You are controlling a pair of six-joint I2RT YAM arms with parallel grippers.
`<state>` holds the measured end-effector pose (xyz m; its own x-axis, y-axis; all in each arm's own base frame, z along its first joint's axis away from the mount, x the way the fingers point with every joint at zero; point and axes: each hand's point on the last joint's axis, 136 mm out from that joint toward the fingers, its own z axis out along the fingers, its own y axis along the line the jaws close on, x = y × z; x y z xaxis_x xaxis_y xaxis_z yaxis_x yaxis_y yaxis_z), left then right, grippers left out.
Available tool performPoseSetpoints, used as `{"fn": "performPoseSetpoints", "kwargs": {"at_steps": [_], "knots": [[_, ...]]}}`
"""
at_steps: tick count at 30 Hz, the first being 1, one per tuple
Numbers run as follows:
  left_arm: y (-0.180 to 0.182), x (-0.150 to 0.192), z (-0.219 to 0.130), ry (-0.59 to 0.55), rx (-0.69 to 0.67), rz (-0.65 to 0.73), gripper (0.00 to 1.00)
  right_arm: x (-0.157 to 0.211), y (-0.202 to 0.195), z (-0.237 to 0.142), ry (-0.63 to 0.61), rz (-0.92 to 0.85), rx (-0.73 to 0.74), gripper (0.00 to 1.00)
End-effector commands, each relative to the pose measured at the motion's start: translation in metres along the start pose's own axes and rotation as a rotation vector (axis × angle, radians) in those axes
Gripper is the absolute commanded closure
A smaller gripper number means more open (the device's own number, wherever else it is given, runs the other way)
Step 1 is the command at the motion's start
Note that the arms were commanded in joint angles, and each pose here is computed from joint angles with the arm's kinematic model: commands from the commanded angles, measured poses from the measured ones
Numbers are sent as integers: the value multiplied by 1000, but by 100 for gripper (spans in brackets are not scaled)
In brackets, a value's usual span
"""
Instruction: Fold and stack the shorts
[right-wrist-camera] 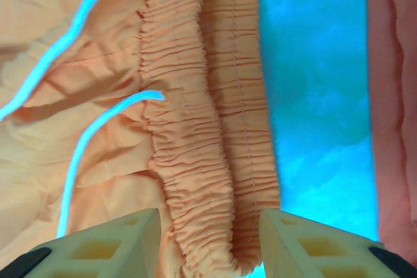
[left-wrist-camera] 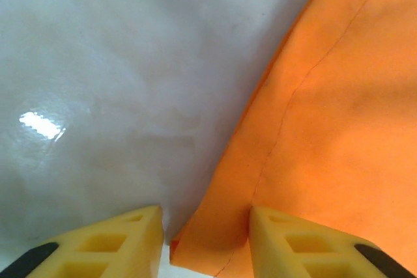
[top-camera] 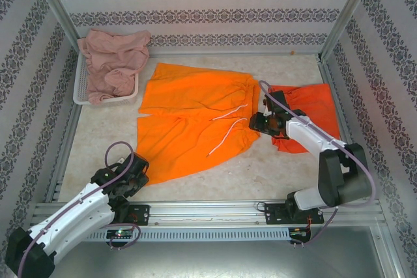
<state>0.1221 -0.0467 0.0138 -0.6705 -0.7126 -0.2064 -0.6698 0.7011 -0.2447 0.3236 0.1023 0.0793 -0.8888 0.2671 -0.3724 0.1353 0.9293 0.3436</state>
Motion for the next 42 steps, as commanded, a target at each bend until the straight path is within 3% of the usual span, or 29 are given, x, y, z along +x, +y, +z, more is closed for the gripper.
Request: {"fn": "performPoseSetpoints", "kwargs": {"at_steps": [1,11,16,20,26,30,42], "knots": [[-29,-10,-4,-38,108,7,70,1,2,-19,-34,-64,-22,52],[-60,-18,-13,-68,229,12,100,-8,31,-70,-215,-363,-106,32],[-61,-41,-42,-173,201,76,100,9,59,-83,-269,-680,-147,24],[-64,-67,-77,-277,181,136,100,45,75,-83,-191,-1071,-125,15],[-66,-91,-99,-355,168,162,100,83,54,-55,85,-1512,71,20],[-63,-101,-102,-368,153,161,100,89,28,-29,214,-1695,225,22],[-62,-104,-88,-324,182,118,100,77,28,24,178,-1836,320,32]]}}
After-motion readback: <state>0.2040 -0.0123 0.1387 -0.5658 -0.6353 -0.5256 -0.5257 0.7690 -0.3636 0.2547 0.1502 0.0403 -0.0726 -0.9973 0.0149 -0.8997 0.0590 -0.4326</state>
